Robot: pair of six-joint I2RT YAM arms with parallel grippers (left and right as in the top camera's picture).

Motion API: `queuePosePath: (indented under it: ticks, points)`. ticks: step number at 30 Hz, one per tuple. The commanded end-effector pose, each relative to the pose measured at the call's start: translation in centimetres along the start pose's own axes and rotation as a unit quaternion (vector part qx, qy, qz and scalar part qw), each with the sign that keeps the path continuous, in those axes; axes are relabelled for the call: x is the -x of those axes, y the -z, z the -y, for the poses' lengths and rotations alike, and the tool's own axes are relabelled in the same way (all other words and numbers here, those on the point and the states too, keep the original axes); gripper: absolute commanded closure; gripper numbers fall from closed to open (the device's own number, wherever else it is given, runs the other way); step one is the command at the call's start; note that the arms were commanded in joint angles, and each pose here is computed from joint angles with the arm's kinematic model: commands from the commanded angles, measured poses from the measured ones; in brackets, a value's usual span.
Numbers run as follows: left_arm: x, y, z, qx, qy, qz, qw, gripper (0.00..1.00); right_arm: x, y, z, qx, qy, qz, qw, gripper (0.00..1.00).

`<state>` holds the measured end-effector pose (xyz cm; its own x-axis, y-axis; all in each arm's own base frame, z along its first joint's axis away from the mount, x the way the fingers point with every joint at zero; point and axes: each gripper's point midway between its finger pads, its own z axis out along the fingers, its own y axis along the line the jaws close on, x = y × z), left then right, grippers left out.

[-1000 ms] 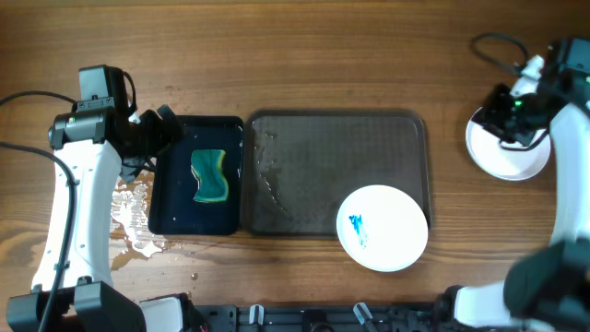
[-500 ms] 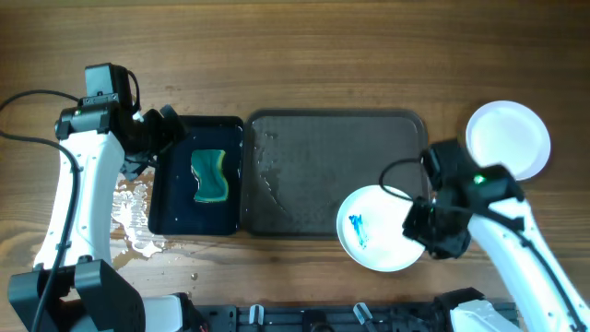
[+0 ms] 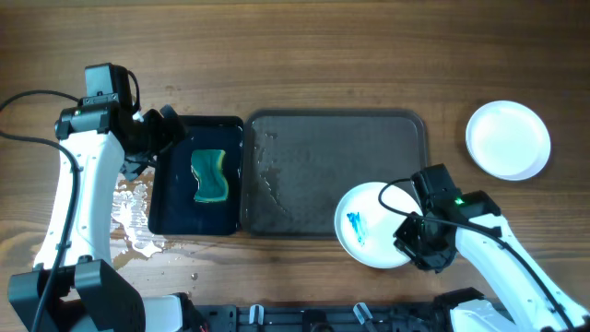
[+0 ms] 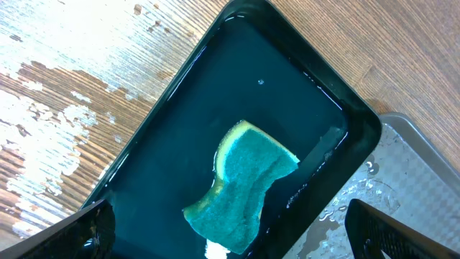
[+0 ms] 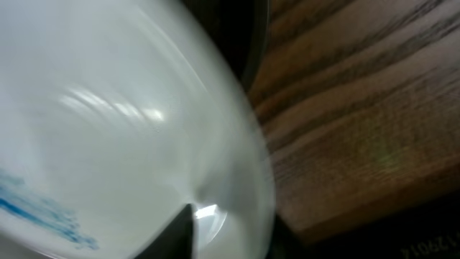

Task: Clean dirty plates on tray and stack at the side
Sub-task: 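Grip the rim of the last blue-smeared white plate with the right gripper, then grasp the green sponge in the black tray with the left gripper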

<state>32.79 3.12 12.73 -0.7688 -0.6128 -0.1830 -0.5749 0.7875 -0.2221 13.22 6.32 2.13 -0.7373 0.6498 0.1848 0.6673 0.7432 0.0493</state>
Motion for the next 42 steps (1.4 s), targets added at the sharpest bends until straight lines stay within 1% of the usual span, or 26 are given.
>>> queuePosePath:
  ticks: [1,7,10,12,19,20,22,24,27,29,30,31,32,34,35,39,40,42]
  points:
    - [-0.1,-0.1,0.3,-0.005,-0.001,-0.006,1.000,0.00,0.9,-1.0,-1.1,0.011,0.011,0.007,1.000,0.95]
    - [-0.1,-0.1,0.3,-0.004,-0.001,-0.006,1.000,0.00,3.1,-0.7,-4.3,0.070,0.068,0.055,0.994,0.96]
    - [-0.1,-0.1,0.3,-0.004,-0.001,-0.006,1.000,0.00,4.6,-0.5,-6.3,0.102,0.101,0.086,0.986,0.95]
    - [-0.2,-0.1,0.3,-0.004,-0.001,-0.007,1.000,0.00,5.0,-1.1,-7.0,0.107,0.106,0.088,0.985,0.95]
    - [-0.1,-0.1,0.2,0.000,-0.027,-0.005,1.000,0.00,6.1,-6.3,-6.9,0.062,0.115,0.051,0.990,0.96]
    - [-0.1,-0.1,0.0,0.005,-0.028,-0.003,1.000,0.02,6.1,-6.6,-6.8,0.059,0.118,0.048,0.990,0.96]
    - [-0.1,-0.4,-0.8,0.024,-0.027,0.001,0.999,0.12,6.1,-6.9,-6.7,0.056,0.127,0.046,0.989,0.96]
    - [-0.8,-1.2,-1.6,0.036,-0.026,-0.009,0.999,0.12,6.0,-6.9,-6.8,0.058,0.137,0.044,0.988,0.96]
    - [-2.2,-3.1,-2.6,0.045,-0.025,-0.026,0.998,0.14,5.9,-6.9,-6.9,0.061,0.150,0.043,0.986,0.96]
    - [-2.8,-4.4,-3.0,0.047,-0.030,-0.030,0.998,0.17,5.8,-6.9,-6.9,0.061,0.153,0.041,0.985,0.96]
    - [-3.0,-5.2,-3.3,0.046,-0.042,-0.031,0.998,0.22,5.7,-6.9,-6.9,0.062,0.156,0.040,0.985,0.96]
    - [-3.5,-6.0,-3.0,0.034,-0.050,-0.043,0.997,0.30,5.7,-6.9,-6.9,0.062,0.156,0.040,0.985,0.96]
    - [-4.4,-6.9,-2.5,0.015,-0.047,-0.069,0.996,0.36,5.8,-6.9,-7.0,0.063,0.157,0.040,0.985,0.96]
    - [-5.2,-8.0,-1.7,0.004,-0.069,-0.090,0.993,0.36,5.7,-6.9,-7.0,0.064,0.157,0.039,0.985,0.96]
    - [-6.1,-8.9,-0.9,0.005,-0.095,-0.104,0.990,0.37,5.7,-6.9,-7.0,0.064,0.157,0.039,0.985,0.96]
    - [-7.8,-10.1,1.5,-0.001,-0.144,-0.112,0.983,0.37,5.7,-6.9,-7.0,0.064,0.157,0.039,0.985,0.96]
    - [-8.0,-10.3,1.9,-0.001,-0.151,-0.111,0.982,0.38,5.7,-6.9,-7.0,0.064,0.157,0.039,0.985,0.96]
    - [-8.5,-11.1,2.1,0.012,-0.145,-0.115,0.983,0.52,5.7,-6.9,-6.9,0.063,0.157,0.038,0.985,0.96]
